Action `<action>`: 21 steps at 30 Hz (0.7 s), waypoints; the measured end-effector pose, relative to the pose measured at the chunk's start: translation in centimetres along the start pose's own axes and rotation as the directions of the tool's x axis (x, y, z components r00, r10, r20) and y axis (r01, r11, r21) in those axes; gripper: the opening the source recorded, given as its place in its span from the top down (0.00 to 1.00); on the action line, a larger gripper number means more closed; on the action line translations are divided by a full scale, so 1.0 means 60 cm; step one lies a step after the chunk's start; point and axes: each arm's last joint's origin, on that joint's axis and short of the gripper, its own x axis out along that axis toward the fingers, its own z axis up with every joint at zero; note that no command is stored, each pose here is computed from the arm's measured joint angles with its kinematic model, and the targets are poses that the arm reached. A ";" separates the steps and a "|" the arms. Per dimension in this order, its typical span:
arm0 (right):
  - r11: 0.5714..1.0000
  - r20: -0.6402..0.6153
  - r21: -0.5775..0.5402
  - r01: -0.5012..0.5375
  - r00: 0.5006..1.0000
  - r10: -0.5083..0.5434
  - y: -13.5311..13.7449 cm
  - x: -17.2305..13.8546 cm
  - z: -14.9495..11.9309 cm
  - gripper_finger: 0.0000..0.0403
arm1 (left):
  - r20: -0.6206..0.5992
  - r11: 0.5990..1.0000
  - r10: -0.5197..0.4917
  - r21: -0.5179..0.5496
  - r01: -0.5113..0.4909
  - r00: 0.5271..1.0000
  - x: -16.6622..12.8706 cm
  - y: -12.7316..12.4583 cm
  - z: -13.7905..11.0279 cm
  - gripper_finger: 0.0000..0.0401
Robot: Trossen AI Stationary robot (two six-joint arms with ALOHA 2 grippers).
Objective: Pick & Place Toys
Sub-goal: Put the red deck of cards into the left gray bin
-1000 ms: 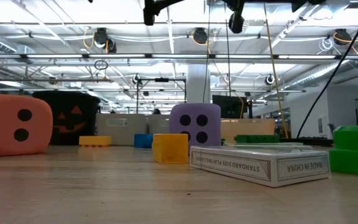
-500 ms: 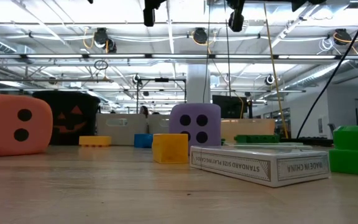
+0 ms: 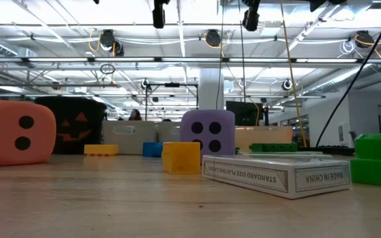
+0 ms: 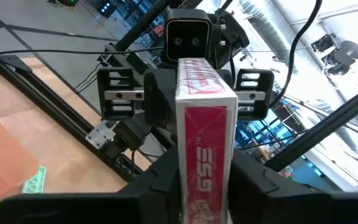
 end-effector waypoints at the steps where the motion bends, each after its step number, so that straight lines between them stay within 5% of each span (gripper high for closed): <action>1: 1.000 0.000 0.000 0.000 1.000 0.000 0.000 0.000 0.000 0.86 | 0.000 1.000 0.000 0.003 0.000 1.000 0.000 0.000 0.000 0.77; 21: 0.999 0.007 -0.039 -0.004 1.000 0.004 0.001 0.000 0.001 0.76 | 0.004 1.000 -0.003 0.007 0.003 1.000 0.000 0.000 0.001 0.81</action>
